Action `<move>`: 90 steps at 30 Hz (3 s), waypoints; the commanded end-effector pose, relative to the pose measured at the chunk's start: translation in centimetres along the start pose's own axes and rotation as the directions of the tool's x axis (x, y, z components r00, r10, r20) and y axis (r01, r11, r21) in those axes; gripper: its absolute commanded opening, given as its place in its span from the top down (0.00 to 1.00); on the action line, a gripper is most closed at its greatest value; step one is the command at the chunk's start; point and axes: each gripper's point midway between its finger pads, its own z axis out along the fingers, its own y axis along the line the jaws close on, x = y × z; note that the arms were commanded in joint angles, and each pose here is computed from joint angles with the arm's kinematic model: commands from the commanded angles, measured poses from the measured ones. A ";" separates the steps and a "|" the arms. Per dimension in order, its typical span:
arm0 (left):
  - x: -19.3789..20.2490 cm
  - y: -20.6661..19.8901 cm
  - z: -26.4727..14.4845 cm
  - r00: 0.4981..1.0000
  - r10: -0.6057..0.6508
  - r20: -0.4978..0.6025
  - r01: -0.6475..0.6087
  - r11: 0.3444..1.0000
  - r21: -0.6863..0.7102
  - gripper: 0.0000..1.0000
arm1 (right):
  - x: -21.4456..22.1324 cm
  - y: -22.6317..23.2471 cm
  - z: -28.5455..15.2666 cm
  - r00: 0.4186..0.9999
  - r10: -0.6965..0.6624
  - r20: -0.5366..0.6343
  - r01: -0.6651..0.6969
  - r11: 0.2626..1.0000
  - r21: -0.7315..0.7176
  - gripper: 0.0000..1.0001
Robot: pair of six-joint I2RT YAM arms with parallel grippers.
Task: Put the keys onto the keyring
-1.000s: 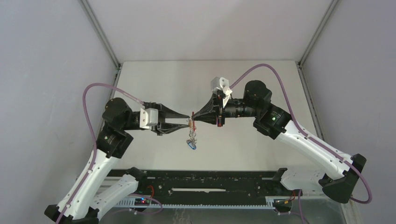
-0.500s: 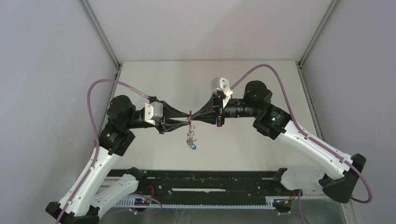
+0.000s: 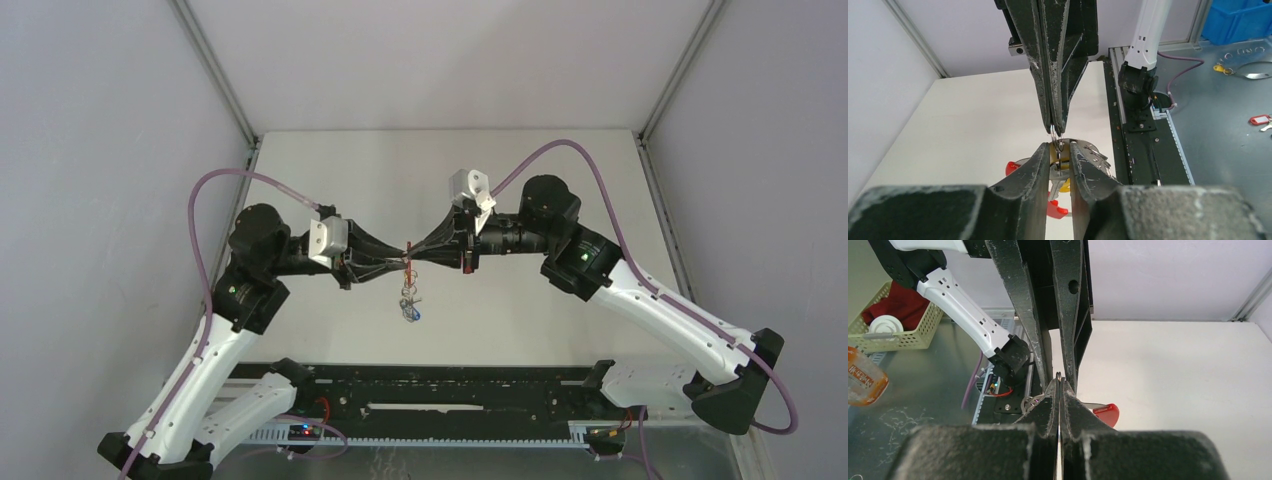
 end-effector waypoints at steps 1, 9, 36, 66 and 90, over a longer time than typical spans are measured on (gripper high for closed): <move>-2.6 -0.3 -0.3 0.998 0.046 0.040 -0.046 0.999 0.010 0.77 | -1.8 0.3 -0.1 0.997 -0.066 0.044 0.065 0.998 0.014 1.00; -2.4 0.6 -0.3 0.999 0.026 0.031 -0.025 0.999 -0.046 1.00 | -1.8 0.6 0.0 0.997 -0.070 0.046 0.070 0.998 0.005 1.00; 0.6 1.2 -1.1 0.957 0.187 -0.219 -0.188 0.982 0.020 1.00 | 0.8 0.0 -0.2 0.885 -0.169 -0.433 0.131 0.984 -0.117 0.58; -0.3 0.7 -1.2 0.951 0.229 -0.206 -0.227 0.973 0.033 1.00 | 2.8 -2.7 1.6 0.826 -0.168 -0.537 0.193 0.981 -0.010 1.00; -3.5 2.4 -1.4 0.900 0.425 -0.094 -0.434 0.895 -0.108 0.53 | -4.6 -0.1 -1.0 0.994 -0.017 0.104 0.023 0.998 -0.056 1.00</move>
